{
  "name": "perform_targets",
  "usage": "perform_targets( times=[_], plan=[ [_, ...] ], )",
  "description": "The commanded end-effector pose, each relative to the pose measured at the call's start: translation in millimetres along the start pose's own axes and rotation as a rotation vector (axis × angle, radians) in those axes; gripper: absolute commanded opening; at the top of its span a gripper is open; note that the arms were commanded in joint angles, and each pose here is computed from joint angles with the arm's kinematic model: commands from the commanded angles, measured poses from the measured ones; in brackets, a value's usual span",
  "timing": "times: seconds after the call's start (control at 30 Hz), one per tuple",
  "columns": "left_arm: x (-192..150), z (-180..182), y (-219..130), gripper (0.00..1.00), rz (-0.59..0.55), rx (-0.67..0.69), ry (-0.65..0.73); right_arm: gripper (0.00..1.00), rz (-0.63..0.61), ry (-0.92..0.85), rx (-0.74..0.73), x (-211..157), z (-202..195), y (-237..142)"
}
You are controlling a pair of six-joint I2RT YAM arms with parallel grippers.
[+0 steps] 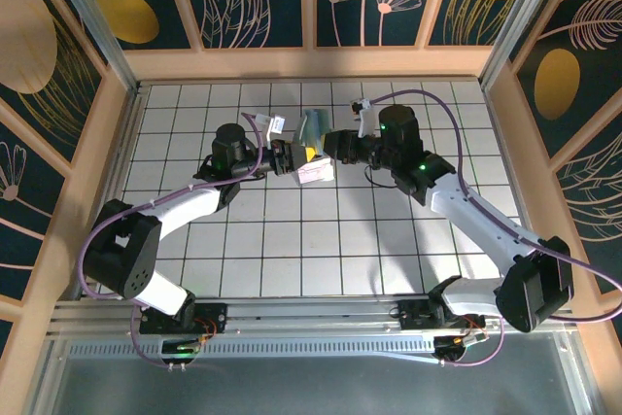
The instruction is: Take the credit cards out of the card holder
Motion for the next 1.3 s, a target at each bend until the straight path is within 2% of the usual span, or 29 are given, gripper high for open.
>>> perform_targets(
  times=[0.0,0.17,0.37,0.53,0.63,0.8,0.97,1.07,1.27],
  plan=[
    [16.4,-19.9,-2.8,0.34,-0.044,-0.083,0.078,0.3,-0.032,-0.044,0.075,4.4,9.8,-3.1],
    [16.6,-22.1,-3.9,0.26,-0.045,-0.089,0.081,0.37,-0.03,-0.041,0.074,4.8,6.4,0.2],
    [16.7,-25.8,-5.9,0.27,-0.049,-0.109,0.089,0.36,-0.038,-0.033,0.065,5.1,2.6,0.3],
    [18.0,-28.1,-7.6,0.46,-0.056,-0.117,0.096,0.19,-0.04,-0.019,0.069,5.1,0.0,0.3],
    [18.5,-28.0,-7.4,0.68,-0.059,-0.113,0.093,0.13,-0.039,-0.023,0.078,6.7,1.6,-0.9],
    [22.2,-27.3,-6.5,0.81,-0.071,-0.089,0.088,0.09,-0.04,-0.035,0.022,10.4,2.5,-5.0],
    [24.5,-25.9,-4.5,0.9,-0.076,-0.084,0.083,0.08,-0.038,-0.036,-0.056,13.3,2.8,-11.0],
    [26.1,-23.1,-0.8,0.88,-0.072,-0.084,0.072,0.08,-0.032,-0.03,-0.103,14.7,2.5,-11.7],
    [27.3,-16.1,4.5,0.63,-0.069,-0.064,0.042,0.08,-0.025,-0.037,-0.13,14.8,4.4,-11.5]
  ],
)
Point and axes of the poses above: each hand's point on the last joint's axis, 136 mm out from that joint toward the fingers, its own y axis out along the fingers, its own z axis along the line the jaws close on, x = y × z, the point moved 10 cm from there along -y, back along the fingers, and after that the axes turned 5 degrees about y, right-handed, at the moved point
